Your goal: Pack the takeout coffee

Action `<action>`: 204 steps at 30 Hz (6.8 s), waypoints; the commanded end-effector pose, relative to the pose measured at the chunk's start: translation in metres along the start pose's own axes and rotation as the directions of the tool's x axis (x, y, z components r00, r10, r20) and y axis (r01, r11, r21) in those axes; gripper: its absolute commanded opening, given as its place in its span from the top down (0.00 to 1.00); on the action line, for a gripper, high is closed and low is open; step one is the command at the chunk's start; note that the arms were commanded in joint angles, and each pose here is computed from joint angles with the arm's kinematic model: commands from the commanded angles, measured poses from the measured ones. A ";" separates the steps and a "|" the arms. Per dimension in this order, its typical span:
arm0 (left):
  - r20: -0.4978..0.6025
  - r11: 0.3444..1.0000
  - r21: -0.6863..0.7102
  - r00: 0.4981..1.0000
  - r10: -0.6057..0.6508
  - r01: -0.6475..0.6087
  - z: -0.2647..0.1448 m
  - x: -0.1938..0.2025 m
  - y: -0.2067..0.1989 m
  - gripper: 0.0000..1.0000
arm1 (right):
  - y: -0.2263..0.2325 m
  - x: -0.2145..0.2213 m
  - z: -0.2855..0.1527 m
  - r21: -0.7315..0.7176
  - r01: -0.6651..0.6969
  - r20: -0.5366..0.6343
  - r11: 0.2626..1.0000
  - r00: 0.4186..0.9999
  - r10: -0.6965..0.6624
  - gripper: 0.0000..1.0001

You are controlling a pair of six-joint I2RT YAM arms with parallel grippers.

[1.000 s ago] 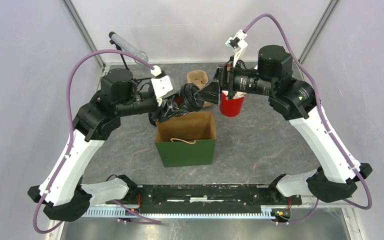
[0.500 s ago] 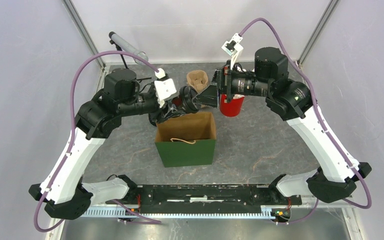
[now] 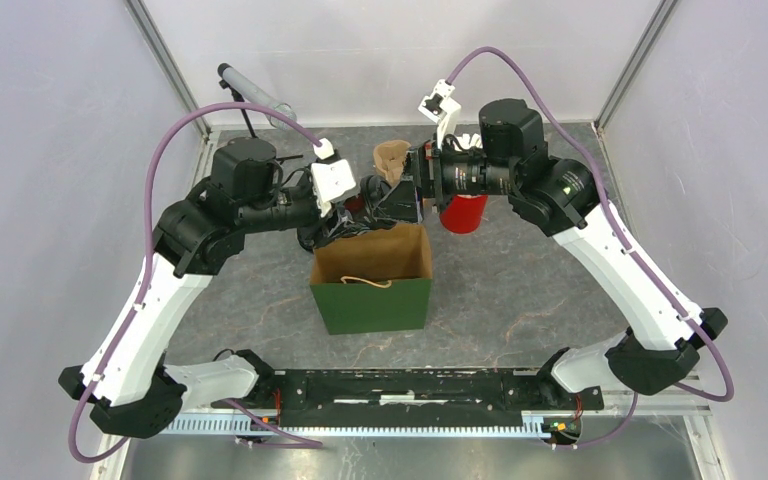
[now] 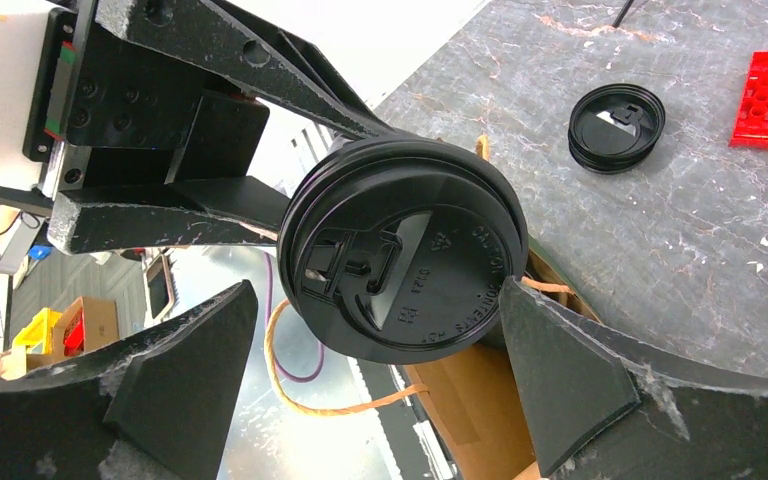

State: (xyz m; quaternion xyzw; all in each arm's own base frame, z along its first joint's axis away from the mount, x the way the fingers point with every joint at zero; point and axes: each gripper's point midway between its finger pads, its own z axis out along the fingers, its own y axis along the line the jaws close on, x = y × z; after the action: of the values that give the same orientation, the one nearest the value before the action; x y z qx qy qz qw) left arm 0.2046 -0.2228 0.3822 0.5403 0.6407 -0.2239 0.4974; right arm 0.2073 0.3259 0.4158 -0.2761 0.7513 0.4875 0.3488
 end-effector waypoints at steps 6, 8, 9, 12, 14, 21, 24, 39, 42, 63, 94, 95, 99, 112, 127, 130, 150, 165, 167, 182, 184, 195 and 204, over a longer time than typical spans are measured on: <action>0.020 0.995 -0.032 0.995 0.096 -0.096 -0.009 -0.012 0.007 0.47 | 0.008 -0.020 -0.006 0.018 0.050 0.039 0.999 0.998 -0.051 0.02; 0.017 0.995 -0.033 0.995 0.098 -0.098 -0.010 -0.011 0.007 0.47 | 0.008 -0.021 -0.007 0.023 0.050 0.044 0.998 0.998 -0.051 0.02; 0.015 0.995 -0.033 0.995 0.099 -0.099 -0.010 -0.011 0.007 0.47 | 0.007 -0.020 -0.007 0.026 0.050 0.043 0.998 0.998 -0.051 0.02; 0.011 0.994 -0.033 0.995 0.101 -0.101 -0.010 -0.010 0.007 0.47 | 0.002 -0.015 -0.006 0.042 0.052 0.028 0.998 0.998 -0.054 0.02; 0.014 0.994 -0.034 0.995 0.103 -0.102 -0.011 -0.011 0.006 0.47 | -0.001 -0.011 -0.005 0.048 0.052 0.016 0.997 0.998 -0.053 0.02; 0.019 0.994 -0.028 0.994 0.105 -0.105 -0.011 -0.013 0.005 0.47 | 0.005 -0.007 0.002 -0.022 0.040 0.017 0.999 0.999 -0.039 0.02; 0.021 0.994 -0.026 0.994 0.107 -0.107 -0.012 -0.013 0.004 0.47 | 0.003 -0.006 0.004 -0.020 0.036 0.014 0.999 0.999 -0.036 0.02; 0.019 0.993 -0.023 0.993 0.120 -0.119 -0.012 -0.011 0.003 0.48 | 0.000 0.004 0.012 -0.047 0.032 -0.021 0.998 0.999 -0.033 0.02; 0.017 0.992 -0.029 0.992 0.125 -0.124 -0.012 -0.011 0.004 0.48 | 0.001 0.006 0.012 -0.054 0.034 -0.027 0.998 0.999 -0.035 0.04; -0.004 0.987 -0.049 0.989 0.151 -0.151 -0.014 -0.004 0.006 0.48 | 0.020 -0.013 0.003 -0.125 0.073 0.095 0.989 0.994 -0.061 0.13; 0.002 0.983 -0.102 0.988 0.156 -0.155 -0.017 -0.003 0.012 0.42 | 0.018 -0.007 0.004 -0.132 0.052 0.096 0.990 0.995 -0.039 0.19; 0.000 0.983 -0.112 0.989 0.148 -0.147 -0.019 -0.004 0.014 0.35 | 0.017 -0.007 0.004 -0.123 0.055 0.098 0.991 0.994 -0.043 0.20; 0.000 0.975 -0.195 0.994 0.108 -0.106 -0.027 -0.004 0.023 0.12 | 0.014 -0.014 -0.001 -0.082 0.086 0.128 0.993 0.989 -0.076 0.23; 0.185 0.831 -0.380 0.914 -0.361 0.406 -0.079 0.012 0.010 0.00 | 0.003 -0.012 -0.026 0.030 0.357 0.061 0.933 0.931 -0.359 0.23; 0.098 0.499 -0.483 0.611 -0.786 0.719 -0.053 0.067 -0.002 0.23 | -0.017 0.038 -0.033 0.020 0.463 -0.115 0.886 0.882 -0.458 0.24; 0.044 0.481 -0.516 0.582 -0.812 0.709 -0.051 0.079 -0.007 0.26 | -0.017 0.043 -0.030 0.015 0.468 -0.130 0.883 0.877 -0.463 0.24; -0.079 0.508 -0.459 0.537 -0.840 0.728 -0.007 0.102 -0.020 0.76 | -0.045 0.067 -0.027 0.095 0.577 -0.267 0.812 0.800 -0.537 0.25; 0.007 0.681 -0.205 0.697 -0.717 0.703 0.043 0.058 -0.007 0.98 | -0.065 0.061 -0.051 0.197 0.662 -0.349 0.723 0.737 -0.579 0.25; 0.013 0.706 -0.216 0.725 -0.689 0.675 0.046 0.058 0.000 0.98 | -0.069 0.063 -0.050 0.201 0.667 -0.363 0.718 0.731 -0.577 0.25; -0.089 0.551 -0.337 0.557 -0.826 0.764 0.034 0.078 -0.011 0.64 | -0.079 0.087 -0.022 0.161 0.689 -0.403 0.706 0.699 -0.590 0.25; -0.118 0.530 -0.336 0.523 -0.844 0.779 0.027 0.082 -0.022 0.58 | -0.076 0.092 -0.021 0.155 0.691 -0.410 0.706 0.695 -0.590 0.25; -0.197 0.490 -0.448 0.452 -0.870 0.748 0.011 0.095 -0.024 0.38 | -0.051 0.130 -0.007 0.078 0.704 -0.441 0.706 0.659 -0.609 0.26; -0.206 0.471 -0.482 0.427 -0.880 0.739 0.010 0.104 -0.025 0.41 | -0.044 0.140 -0.003 0.067 0.735 -0.464 0.675 0.622 -0.631 0.26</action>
State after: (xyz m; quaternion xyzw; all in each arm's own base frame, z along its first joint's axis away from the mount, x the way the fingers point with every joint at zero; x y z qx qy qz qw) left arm 0.1956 -0.1942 0.2802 0.1253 0.9359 -0.2102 0.2535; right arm 0.1523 0.2932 0.2754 -0.5998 0.6993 0.1563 0.3561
